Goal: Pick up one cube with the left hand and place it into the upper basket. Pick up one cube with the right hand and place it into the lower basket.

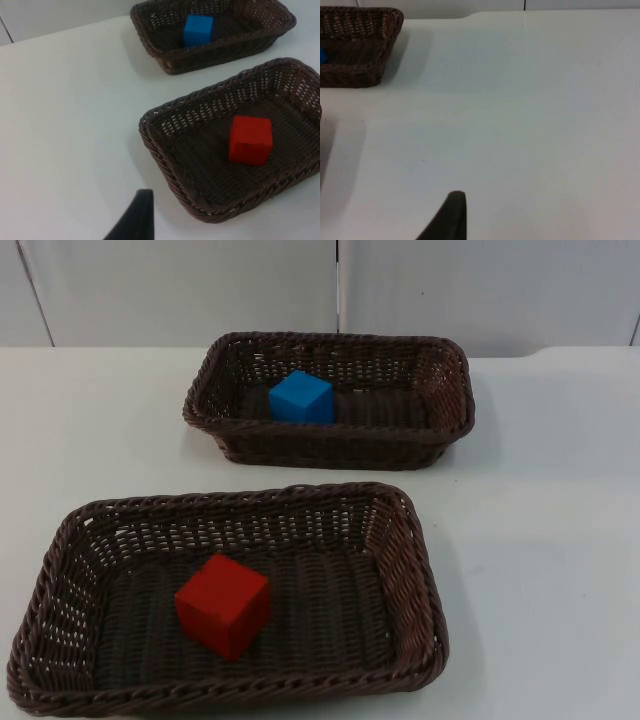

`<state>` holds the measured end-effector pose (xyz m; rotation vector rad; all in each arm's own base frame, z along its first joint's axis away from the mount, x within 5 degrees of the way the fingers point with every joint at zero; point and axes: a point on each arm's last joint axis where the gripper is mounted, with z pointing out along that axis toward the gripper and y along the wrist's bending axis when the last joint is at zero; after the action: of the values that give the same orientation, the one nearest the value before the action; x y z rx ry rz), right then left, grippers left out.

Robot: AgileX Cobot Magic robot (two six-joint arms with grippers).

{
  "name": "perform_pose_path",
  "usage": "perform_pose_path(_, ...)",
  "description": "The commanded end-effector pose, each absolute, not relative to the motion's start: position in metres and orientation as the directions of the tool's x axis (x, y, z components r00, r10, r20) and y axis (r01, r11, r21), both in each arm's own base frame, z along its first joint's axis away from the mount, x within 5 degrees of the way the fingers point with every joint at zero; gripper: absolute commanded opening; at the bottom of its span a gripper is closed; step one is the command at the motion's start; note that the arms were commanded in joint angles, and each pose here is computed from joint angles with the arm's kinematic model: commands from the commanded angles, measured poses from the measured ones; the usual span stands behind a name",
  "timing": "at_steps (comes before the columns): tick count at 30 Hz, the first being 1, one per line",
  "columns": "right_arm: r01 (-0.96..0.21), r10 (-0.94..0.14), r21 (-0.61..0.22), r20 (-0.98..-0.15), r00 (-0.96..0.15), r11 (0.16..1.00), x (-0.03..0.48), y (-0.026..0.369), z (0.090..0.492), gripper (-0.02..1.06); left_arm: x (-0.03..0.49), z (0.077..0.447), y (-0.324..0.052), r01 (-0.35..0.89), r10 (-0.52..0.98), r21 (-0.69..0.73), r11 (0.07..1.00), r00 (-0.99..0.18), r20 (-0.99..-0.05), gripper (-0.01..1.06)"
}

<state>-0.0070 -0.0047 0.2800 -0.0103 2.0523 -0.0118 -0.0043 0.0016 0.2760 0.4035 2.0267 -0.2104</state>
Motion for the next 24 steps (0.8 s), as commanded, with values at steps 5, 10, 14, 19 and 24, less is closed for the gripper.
perform_pose_path(5, 0.002, -0.007, -0.009, -0.888, -0.459, 1.000, -0.0073, -0.0043, 0.2799, 1.05, -0.0048, 0.2744, 0.0009, 0.379, 0.190, 0.012, 0.925, -0.435, -0.880, 1.05)
perform_pose_path(10, 0.002, -0.007, -0.009, -0.888, -0.459, 1.000, -0.0073, -0.0043, 0.2799, 1.05, -0.0048, 0.2744, 0.0008, 0.374, 0.187, 0.012, 0.927, -0.436, -0.880, 1.05)
perform_pose_path(14, 0.002, -0.007, -0.009, -0.888, -0.459, 1.000, -0.0073, -0.0043, 0.2799, 1.05, -0.0048, 0.2744, 0.0006, 0.335, 0.169, 0.012, 0.942, -0.443, -0.880, 1.05)
perform_pose_path(19, 0.002, -0.007, -0.009, -0.888, -0.459, 1.000, -0.0073, -0.0043, 0.2799, 1.05, -0.0048, 0.2744, 0.0002, 0.246, 0.127, 0.012, 0.969, -0.457, -0.880, 1.05)
perform_pose_path(24, 0.002, -0.007, -0.009, -0.888, -0.459, 1.000, -0.0073, -0.0043, 0.2799, 1.05, -0.0048, 0.2744, -0.0003, 0.158, 0.085, 0.012, 0.987, -0.467, -0.880, 1.05)
